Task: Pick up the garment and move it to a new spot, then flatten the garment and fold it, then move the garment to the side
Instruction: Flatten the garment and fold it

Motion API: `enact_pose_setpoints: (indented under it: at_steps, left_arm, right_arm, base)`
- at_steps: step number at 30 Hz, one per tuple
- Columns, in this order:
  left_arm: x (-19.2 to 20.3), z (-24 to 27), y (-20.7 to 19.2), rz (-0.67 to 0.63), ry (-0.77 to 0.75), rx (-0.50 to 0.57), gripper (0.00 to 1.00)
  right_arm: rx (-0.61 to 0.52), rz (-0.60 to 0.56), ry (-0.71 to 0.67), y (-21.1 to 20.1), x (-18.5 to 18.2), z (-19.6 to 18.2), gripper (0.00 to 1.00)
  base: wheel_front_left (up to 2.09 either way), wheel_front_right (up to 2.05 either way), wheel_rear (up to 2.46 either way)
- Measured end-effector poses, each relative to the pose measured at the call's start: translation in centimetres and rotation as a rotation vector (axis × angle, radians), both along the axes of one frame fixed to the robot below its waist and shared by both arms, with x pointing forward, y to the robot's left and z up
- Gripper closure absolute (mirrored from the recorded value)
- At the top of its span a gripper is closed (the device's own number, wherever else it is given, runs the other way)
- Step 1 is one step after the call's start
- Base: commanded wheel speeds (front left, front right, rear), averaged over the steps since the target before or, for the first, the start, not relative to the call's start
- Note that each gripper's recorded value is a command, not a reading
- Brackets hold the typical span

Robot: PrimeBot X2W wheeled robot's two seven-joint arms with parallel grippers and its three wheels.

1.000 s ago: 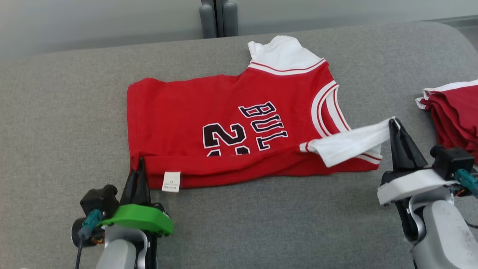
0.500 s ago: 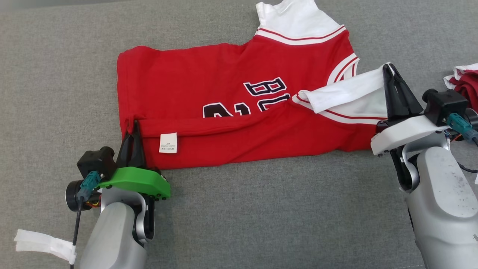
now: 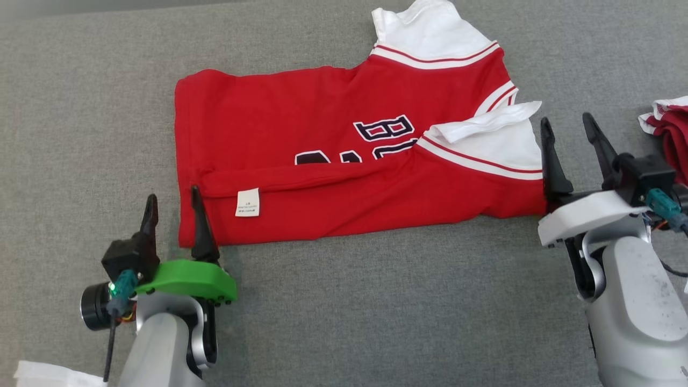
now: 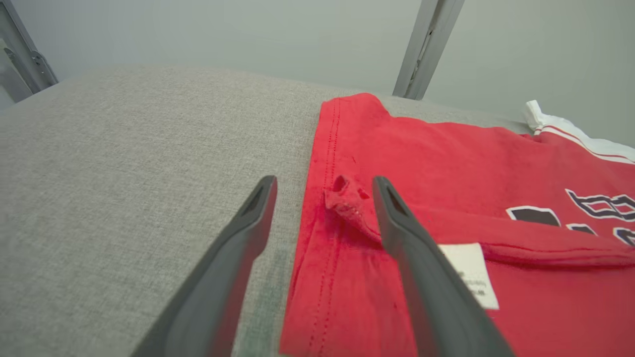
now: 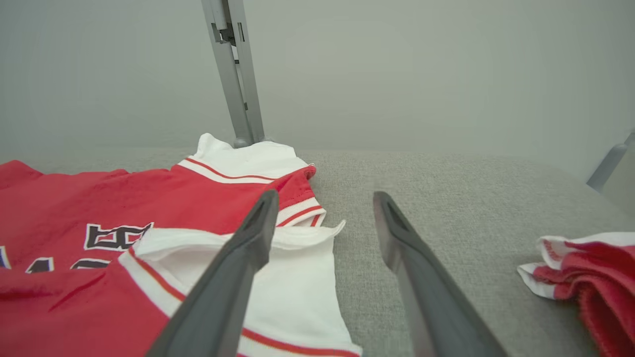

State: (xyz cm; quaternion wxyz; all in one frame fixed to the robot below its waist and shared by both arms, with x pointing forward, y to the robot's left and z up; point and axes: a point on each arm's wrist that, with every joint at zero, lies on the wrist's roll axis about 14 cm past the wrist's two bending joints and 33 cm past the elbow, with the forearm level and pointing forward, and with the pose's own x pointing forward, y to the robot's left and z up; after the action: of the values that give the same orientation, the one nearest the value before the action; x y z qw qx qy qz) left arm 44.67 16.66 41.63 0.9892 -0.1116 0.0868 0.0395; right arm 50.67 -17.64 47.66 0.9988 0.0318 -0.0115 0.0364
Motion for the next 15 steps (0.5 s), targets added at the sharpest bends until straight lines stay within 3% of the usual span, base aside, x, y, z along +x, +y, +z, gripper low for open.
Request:
enact_pose_setpoints:
  at_steps: [15]
  left_arm:
    - [-2.6, -3.6, -1.0, -0.075, 0.114, 0.077, 0.00]
  right_arm:
    - [-0.009, -0.039, 0.193, -1.2, -4.6, -6.1, 0.00]
  base:
    - [0.00, 0.00, 0.00]
